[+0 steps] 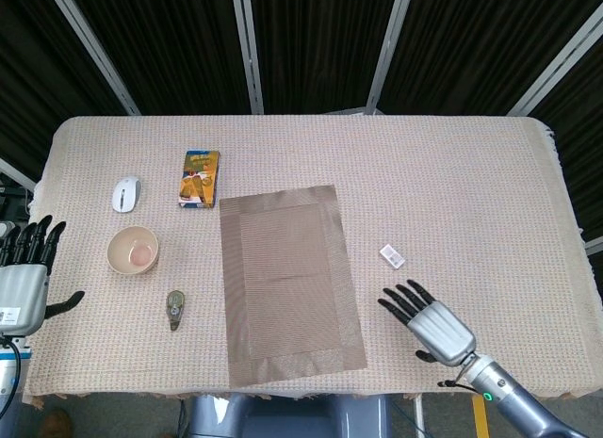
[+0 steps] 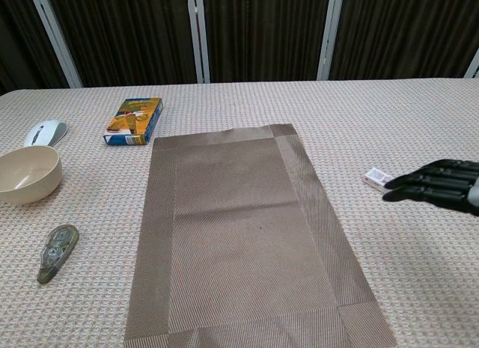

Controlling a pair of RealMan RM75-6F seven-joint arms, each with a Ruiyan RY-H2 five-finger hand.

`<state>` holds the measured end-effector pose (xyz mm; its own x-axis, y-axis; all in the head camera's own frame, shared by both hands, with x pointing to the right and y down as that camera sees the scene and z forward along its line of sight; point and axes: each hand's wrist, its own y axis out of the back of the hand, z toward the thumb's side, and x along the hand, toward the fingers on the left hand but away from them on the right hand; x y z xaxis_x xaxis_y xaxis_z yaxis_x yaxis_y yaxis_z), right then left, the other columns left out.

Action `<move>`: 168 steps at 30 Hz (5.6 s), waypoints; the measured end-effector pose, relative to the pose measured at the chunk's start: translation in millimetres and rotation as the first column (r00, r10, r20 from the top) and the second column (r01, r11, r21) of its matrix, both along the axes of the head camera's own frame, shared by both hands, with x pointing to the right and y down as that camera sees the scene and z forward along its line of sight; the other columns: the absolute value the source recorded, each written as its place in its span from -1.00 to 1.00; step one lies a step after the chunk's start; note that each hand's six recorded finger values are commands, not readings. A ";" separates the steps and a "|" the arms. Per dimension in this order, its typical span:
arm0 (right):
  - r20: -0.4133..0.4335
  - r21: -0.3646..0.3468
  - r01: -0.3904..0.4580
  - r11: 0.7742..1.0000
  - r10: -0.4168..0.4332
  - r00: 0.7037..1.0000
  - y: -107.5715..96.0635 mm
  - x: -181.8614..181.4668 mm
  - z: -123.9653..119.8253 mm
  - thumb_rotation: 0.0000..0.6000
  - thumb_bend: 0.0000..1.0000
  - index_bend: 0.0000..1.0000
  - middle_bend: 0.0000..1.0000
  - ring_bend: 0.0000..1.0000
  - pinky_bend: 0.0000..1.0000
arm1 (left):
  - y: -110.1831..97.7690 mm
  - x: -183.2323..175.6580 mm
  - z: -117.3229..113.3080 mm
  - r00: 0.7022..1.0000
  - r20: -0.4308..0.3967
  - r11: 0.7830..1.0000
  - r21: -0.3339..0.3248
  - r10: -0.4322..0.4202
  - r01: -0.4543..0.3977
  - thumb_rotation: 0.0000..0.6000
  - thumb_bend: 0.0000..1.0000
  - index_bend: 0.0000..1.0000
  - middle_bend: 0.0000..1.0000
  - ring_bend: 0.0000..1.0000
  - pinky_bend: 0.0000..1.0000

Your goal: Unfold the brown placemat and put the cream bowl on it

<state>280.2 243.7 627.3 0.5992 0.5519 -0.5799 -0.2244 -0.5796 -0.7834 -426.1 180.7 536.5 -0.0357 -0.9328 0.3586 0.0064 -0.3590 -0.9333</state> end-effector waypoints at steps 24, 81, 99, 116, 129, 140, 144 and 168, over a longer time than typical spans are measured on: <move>0.114 -0.034 0.264 0.964 -0.258 0.959 35.2 -70.5 43.8 1.00 -1.00 -0.82 -1.00 -1.00 -1.00 | -0.3 -6.2 -3.6 0.999 -0.045 1.000 -0.024 -0.017 0.016 1.00 -1.00 -1.00 -1.00 -1.00 -1.00; 0.128 0.130 0.238 0.963 -0.254 0.959 -2.5 -67.0 22.2 1.00 0.02 0.10 -1.00 -1.00 -1.00 | -1.4 -6.2 10.1 1.000 -0.023 0.998 -0.065 -0.012 0.011 1.00 -1.00 -1.00 -1.00 -1.00 -1.00; -0.207 0.457 0.496 0.738 -0.455 0.866 -78.5 -25.1 -5.1 1.00 -0.09 0.30 -1.00 -1.00 -1.00 | -4.9 -10.2 17.2 1.000 -0.001 0.997 -0.075 -0.026 0.026 1.00 -1.00 -1.00 -1.00 -1.00 -1.00; -0.610 0.518 0.759 0.394 -0.452 0.651 -175.9 -4.5 10.6 1.00 -0.68 -0.84 -1.00 -1.00 -1.00 | -4.5 -13.4 21.8 0.999 0.024 0.996 -0.082 -0.039 0.040 1.00 -1.00 -1.00 -1.00 -1.00 -1.00; -0.340 0.703 0.321 0.635 -0.097 0.935 -192.0 29.7 -20.1 1.00 -1.00 -1.00 -1.00 -1.00 -1.00 | -9.1 -7.3 22.2 1.000 -0.022 0.999 -0.047 0.013 -0.014 1.00 -1.00 -1.00 -1.00 -1.00 -1.00; 0.073 0.558 -0.285 0.780 0.296 0.952 -133.4 73.9 -59.4 1.00 -1.00 -1.00 -1.00 -1.00 -1.00 | -15.7 28.9 40.3 0.961 -0.186 0.977 -0.024 0.203 -0.211 1.00 -1.00 -0.99 -1.00 -1.00 -1.00; 0.152 0.484 -0.456 0.747 0.442 0.884 -103.1 98.1 -78.6 1.00 -1.00 -1.00 -1.00 -1.00 -1.00 | -24.8 52.1 49.8 0.939 -0.222 0.959 -0.043 0.264 -0.280 1.00 -1.00 -0.91 -1.00 -1.00 -1.00; 0.170 0.381 -0.651 0.657 0.642 0.747 -44.0 132.2 -96.8 1.00 -1.00 -1.00 -1.00 -1.00 -1.00 | -40.8 198.8 166.6 0.850 -0.335 0.849 -0.206 0.406 -0.487 1.00 -0.61 -0.53 -1.00 -1.00 -1.00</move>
